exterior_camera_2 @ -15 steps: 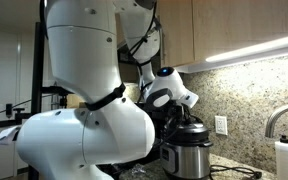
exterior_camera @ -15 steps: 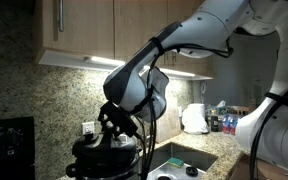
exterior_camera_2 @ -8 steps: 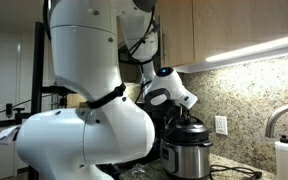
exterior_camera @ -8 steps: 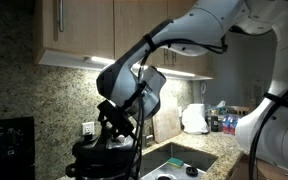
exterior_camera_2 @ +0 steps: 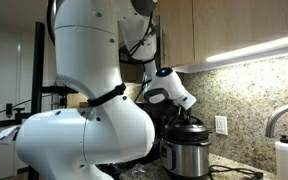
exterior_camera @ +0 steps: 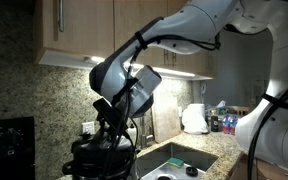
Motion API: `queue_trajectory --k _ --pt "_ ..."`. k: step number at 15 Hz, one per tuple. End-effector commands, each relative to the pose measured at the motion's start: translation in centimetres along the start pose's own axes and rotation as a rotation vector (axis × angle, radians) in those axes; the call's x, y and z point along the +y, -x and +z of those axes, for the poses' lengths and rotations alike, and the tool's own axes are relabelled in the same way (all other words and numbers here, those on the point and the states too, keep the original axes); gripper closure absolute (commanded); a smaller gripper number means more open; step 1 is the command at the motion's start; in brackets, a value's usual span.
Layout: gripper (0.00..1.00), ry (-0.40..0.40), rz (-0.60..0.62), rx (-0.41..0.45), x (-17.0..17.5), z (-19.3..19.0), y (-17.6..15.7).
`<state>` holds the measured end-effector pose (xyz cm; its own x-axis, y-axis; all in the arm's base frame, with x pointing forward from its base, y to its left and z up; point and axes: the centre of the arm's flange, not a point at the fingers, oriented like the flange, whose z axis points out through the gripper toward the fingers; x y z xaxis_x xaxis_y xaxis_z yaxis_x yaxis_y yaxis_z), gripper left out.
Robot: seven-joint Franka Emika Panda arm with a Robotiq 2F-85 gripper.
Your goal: Pick up the lid and close the rice cooker
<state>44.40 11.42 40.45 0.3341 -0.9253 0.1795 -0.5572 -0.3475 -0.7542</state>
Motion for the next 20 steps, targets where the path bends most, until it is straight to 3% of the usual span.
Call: queue_trajectory --k 1,4,7,20 --pt "0.99 0.001 0.059 0.149 3.2 -3.1 5.9" --pt "0.99 0.004 0.075 0.169 2.4 -3.5 5.6" --pt "0.99 -0.047 0.027 0.16 1.1 -4.1 5.1" --pt "0.99 -0.073 -0.237 0.009 0.0 -4.7 5.1"
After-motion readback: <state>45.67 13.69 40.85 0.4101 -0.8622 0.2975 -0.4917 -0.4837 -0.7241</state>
